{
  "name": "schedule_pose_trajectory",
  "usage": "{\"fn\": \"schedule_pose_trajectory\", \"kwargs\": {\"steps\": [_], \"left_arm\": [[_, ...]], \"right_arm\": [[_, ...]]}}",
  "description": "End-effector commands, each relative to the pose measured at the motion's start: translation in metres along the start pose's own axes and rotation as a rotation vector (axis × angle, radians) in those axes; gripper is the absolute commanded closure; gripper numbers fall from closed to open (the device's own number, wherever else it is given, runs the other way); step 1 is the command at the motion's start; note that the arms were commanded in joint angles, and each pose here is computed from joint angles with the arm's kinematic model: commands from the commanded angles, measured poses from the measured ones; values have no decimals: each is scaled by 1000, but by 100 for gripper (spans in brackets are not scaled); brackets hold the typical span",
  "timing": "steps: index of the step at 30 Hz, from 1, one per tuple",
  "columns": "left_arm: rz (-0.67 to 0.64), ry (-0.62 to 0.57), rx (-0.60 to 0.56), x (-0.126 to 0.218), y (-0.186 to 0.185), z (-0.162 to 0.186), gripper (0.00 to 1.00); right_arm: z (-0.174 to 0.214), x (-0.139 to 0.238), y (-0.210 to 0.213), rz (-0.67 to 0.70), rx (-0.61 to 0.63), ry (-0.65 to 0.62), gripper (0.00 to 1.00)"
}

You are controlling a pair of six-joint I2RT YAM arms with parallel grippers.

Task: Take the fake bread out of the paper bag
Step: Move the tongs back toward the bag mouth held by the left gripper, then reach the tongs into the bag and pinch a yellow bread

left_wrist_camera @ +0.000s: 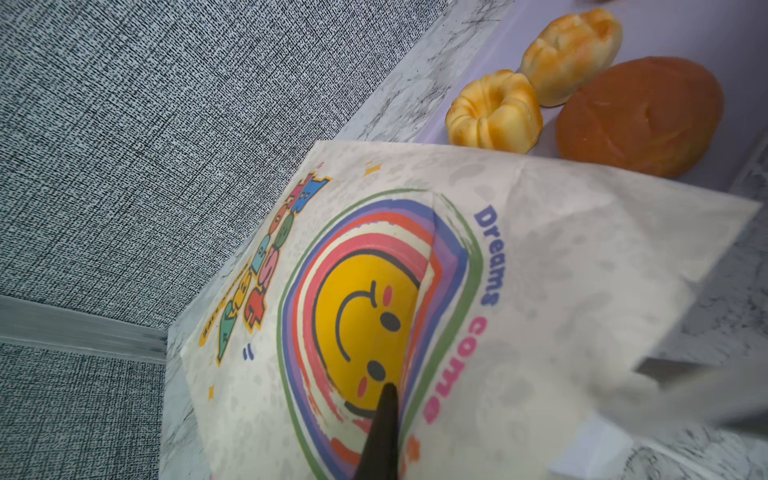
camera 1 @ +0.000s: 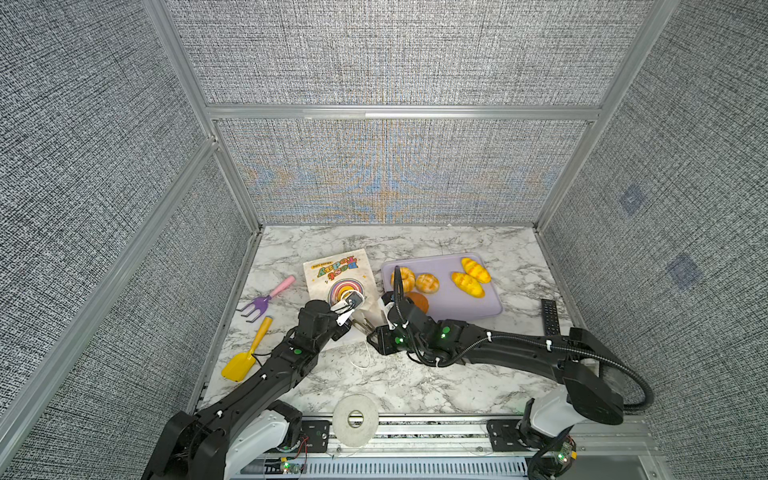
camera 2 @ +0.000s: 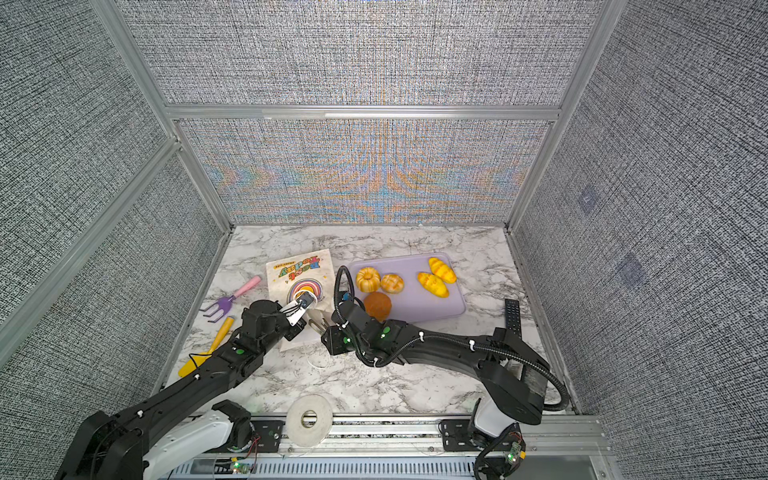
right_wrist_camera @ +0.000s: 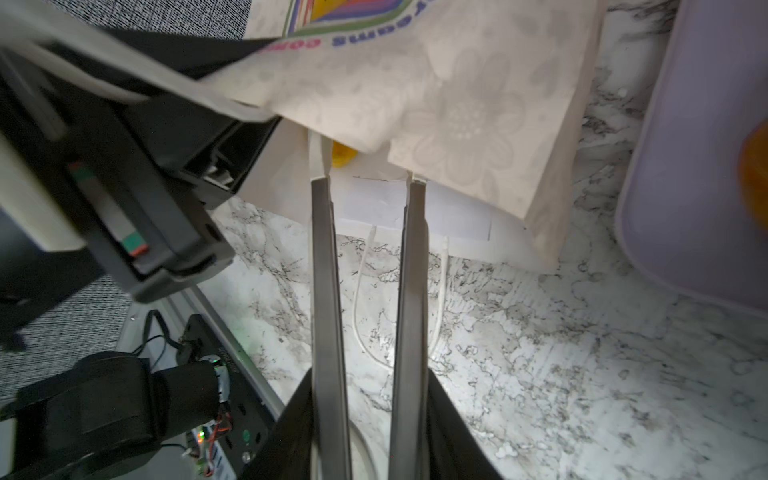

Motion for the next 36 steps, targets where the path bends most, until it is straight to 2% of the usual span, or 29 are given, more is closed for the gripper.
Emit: {"fn": "schedule_pose_trajectory", "kwargs": {"steps": [1,6,9,14,18,36], "left_arm": [[-7,-50,45,0,5,-13,100],[1,-28,59,-5,5,-12,100],[-2,-20,59,-8,5,-11,100],[-1,-9,57,-10,5,-9,100],[-1,-5,47,-11,4,-8,100],[-18,15,0,-9,5,-1,100]], "right_arm": [[-10,-5,1,24,127,-93,61],[-11,-17,14,56,265,-104,60],[-18,-20,18,78,296,-128,60],[-28,-20,9,150,299,-168,60],[-25,-25,3,190,297,-139,60],[-14,-41,-10,237,232,-107,60]]}}
Point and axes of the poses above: each gripper's point midway between its finger pads, its own x axis back along the fingers, its own y axis along the line the jaws close on, z = x × y, the point moved 1 cm from there along x, back along the fingers, and after that the axes turned 2 degrees about -x, right-handed, at the moved point
